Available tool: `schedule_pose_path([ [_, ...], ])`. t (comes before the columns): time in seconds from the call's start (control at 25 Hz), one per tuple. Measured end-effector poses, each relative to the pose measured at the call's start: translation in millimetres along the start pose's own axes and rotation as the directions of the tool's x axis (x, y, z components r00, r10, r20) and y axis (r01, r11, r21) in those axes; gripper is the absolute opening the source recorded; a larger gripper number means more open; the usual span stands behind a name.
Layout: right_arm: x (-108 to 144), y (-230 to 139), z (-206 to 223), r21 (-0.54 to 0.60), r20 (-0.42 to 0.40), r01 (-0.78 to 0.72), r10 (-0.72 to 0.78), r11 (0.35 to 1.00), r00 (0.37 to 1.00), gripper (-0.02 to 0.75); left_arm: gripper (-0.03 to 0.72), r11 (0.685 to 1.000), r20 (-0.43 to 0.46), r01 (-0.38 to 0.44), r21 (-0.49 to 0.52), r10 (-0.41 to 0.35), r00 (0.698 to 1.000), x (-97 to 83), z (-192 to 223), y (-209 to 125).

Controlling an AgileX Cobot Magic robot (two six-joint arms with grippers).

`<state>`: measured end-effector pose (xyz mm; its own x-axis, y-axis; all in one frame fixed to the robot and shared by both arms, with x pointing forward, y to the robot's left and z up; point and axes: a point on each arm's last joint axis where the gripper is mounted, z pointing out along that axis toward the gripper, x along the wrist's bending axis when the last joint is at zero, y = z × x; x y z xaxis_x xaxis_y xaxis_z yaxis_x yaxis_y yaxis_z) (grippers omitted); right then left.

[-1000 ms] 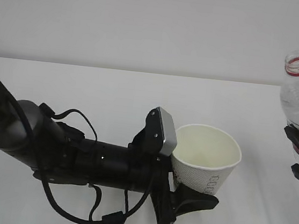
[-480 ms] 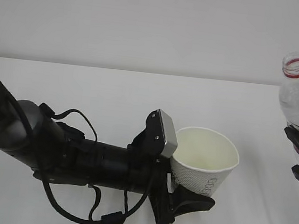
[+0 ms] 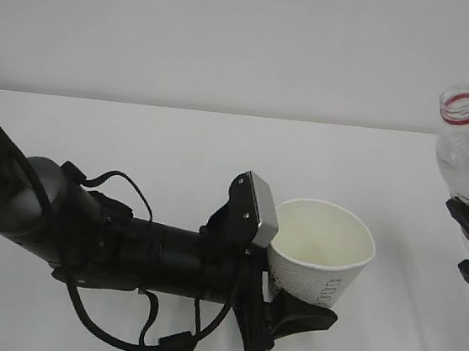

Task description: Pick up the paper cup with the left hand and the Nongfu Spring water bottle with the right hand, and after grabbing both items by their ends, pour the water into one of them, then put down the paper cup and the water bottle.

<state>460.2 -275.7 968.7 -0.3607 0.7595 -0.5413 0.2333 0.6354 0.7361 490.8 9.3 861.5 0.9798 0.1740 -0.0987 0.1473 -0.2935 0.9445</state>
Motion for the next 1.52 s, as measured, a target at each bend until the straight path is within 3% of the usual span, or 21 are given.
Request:
schedule_pose_path([
  [1.0, -1.8, 3.5, -0.2, -0.042, 0.023, 0.010, -0.009, 0.999, 1.000, 0.415, 0.517, 1.000, -0.001, 0.000, 0.001, 0.000, 1.000, 0.1, 0.0, -0.1],
  [1.52, -1.7, 3.6, -0.2, -0.038, 0.028, 0.168, -0.167, 0.985, 0.986, 0.412, 0.517, 1.000, 0.007, 0.000, -0.015, 0.000, 1.000, -0.6, 0.0, 1.3],
])
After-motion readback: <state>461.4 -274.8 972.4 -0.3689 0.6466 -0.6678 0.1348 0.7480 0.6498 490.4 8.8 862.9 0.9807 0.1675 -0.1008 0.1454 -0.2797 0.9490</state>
